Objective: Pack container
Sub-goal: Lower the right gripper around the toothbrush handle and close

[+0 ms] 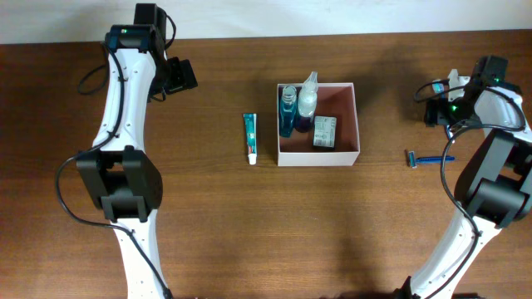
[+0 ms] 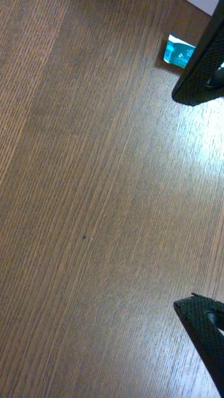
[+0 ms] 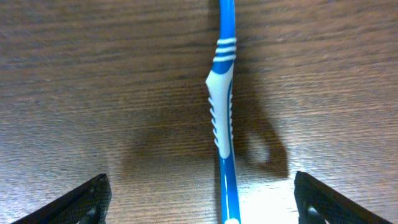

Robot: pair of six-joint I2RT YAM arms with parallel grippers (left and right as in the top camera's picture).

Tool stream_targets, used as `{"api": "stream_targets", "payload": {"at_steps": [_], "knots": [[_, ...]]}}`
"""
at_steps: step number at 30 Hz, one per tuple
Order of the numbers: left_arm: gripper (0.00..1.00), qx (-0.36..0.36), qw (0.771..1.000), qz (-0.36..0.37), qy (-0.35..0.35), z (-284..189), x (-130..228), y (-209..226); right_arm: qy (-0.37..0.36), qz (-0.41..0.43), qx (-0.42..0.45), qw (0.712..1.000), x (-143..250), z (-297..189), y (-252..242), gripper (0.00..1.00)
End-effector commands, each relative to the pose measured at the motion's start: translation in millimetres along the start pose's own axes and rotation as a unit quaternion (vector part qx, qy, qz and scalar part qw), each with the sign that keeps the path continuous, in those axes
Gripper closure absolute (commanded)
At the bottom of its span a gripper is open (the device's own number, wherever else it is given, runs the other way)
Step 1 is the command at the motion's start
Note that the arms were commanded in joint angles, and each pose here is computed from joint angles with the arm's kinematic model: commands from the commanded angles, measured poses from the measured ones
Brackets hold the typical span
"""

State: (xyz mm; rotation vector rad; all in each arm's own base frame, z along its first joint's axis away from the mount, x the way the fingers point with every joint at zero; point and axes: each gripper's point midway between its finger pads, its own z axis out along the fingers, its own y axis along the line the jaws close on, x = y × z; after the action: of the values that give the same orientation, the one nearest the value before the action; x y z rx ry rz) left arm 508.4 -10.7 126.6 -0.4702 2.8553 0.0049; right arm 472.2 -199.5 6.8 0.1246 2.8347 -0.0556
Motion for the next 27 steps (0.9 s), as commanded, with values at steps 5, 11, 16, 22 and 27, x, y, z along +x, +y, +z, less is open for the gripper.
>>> {"api": "stream_targets", "payload": {"at_steps": [5,11,16,22,27], "knots": [[0.01,-0.001,1.000,0.007,-0.003,0,-2,1,0.022,0.003,-0.002,1.000,14,16,-5,0.14],[0.01,-0.001,1.000,0.007,-0.003,0,-2,1,0.029,0.008,-0.008,1.000,19,20,-7,0.24],[0.01,-0.001,1.000,0.006,-0.003,0,-2,1,0.030,0.012,-0.006,0.999,20,19,-11,0.52],[0.01,-0.001,1.000,0.007,-0.003,0,-2,1,0.030,0.019,-0.002,0.999,22,19,-17,0.64],[0.01,-0.001,1.000,0.007,-0.003,0,-2,1,0.030,0.019,-0.002,0.999,22,19,-17,0.88]]}}
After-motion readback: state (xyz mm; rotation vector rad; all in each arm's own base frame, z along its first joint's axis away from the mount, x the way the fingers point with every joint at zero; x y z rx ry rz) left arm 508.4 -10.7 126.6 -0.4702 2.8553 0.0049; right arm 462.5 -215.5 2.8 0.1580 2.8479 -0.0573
